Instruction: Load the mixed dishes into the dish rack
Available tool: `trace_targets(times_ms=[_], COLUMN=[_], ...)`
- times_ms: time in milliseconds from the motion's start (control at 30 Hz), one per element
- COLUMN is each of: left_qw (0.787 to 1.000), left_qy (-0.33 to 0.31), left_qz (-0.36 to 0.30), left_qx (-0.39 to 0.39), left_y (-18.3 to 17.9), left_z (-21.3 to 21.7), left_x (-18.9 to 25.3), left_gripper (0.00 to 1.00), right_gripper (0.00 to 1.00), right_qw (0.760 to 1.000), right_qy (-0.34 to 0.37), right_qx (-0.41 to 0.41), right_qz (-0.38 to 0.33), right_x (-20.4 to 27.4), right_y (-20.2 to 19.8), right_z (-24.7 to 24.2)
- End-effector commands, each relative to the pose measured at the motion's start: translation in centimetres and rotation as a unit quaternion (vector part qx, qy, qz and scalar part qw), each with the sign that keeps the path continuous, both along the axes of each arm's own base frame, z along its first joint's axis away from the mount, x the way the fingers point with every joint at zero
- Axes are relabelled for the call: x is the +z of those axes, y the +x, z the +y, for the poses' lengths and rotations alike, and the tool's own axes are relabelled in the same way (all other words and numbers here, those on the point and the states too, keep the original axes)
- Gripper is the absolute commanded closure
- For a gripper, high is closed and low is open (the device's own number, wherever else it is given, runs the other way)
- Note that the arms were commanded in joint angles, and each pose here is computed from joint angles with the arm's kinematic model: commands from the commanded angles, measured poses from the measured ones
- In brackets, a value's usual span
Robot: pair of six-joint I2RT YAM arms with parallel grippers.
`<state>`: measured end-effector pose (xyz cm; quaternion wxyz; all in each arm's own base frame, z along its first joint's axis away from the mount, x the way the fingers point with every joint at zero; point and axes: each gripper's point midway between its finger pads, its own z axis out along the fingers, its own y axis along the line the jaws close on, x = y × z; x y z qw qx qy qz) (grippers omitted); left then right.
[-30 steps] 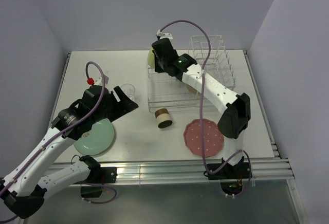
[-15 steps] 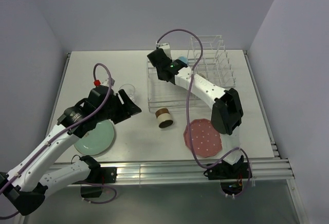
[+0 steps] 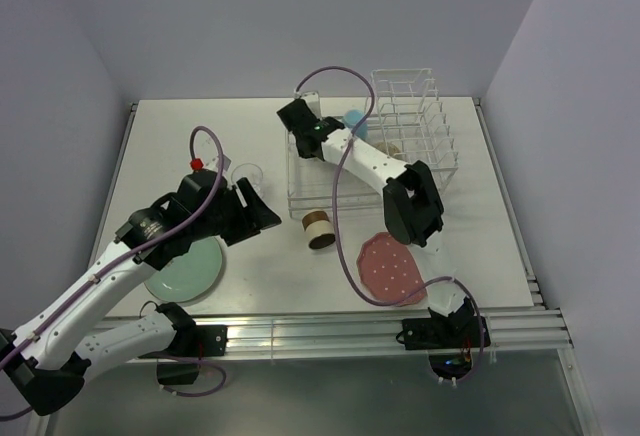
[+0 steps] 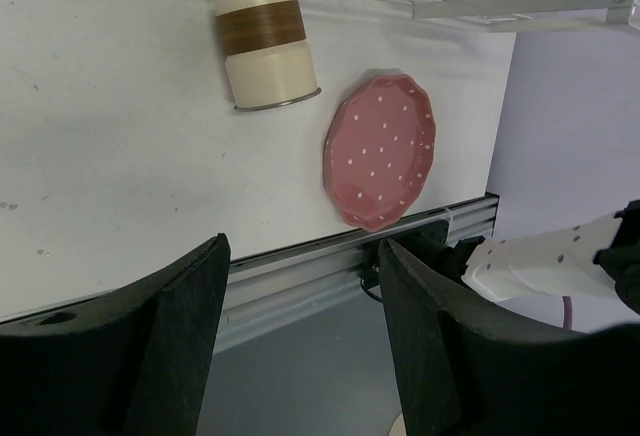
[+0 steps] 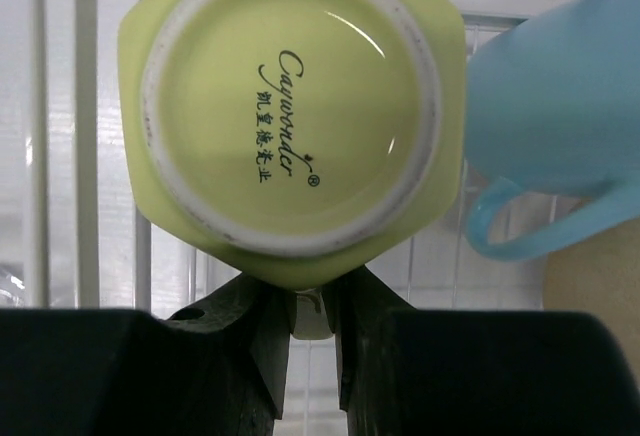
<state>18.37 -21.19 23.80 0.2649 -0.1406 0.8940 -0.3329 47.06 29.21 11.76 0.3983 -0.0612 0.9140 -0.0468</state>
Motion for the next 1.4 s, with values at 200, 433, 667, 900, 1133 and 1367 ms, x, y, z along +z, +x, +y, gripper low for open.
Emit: trace_targets(times_ms=[200,433,667,900,1133,1367], left_qw=[1.000,0.998,0.994,0.990,0.986,0.982], left_qy=[-0.004,0.037,0.074,0.112,0.141,0.163], left_qz=[0.000,0.036,0.048,0.052,0.048,0.045], left_qx=[-0.003,-0.031,-0.061,-0.070,-0.076,-0.081], left_y=[-0.1,-0.4,-0.6,-0.3,-0.3,-0.2], left_z=[-0.4,-1.6,-3.1,-3.6,-3.6,-3.6], left_x=[0.2,-2.3,-3.7,-6.7,-8.4,-10.5], left_gripper=[0.33,0.32,0.28,0.25,0.21,0.20], right_gripper=[1.00,1.00,1.00,0.81,0.33,0.27], right_qw=[0.991,0.986,0.984,0.990,0.994,0.994], right_qy=[0.047,0.024,0.020,0.029,0.035,0.047], right_qx=[-0.110,-0.159,-0.165,-0.134,-0.102,-0.090], right_qz=[-0.065,-0.053,-0.056,-0.034,-0.034,-0.041], right_x=[4.3,2.7,2.6,1.8,2.6,4.7], right_y=[5.4,5.0,4.1,3.7,2.5,0.3], right_z=[-4.5,-8.6,-9.6,-8.8,-7.2,-6.5])
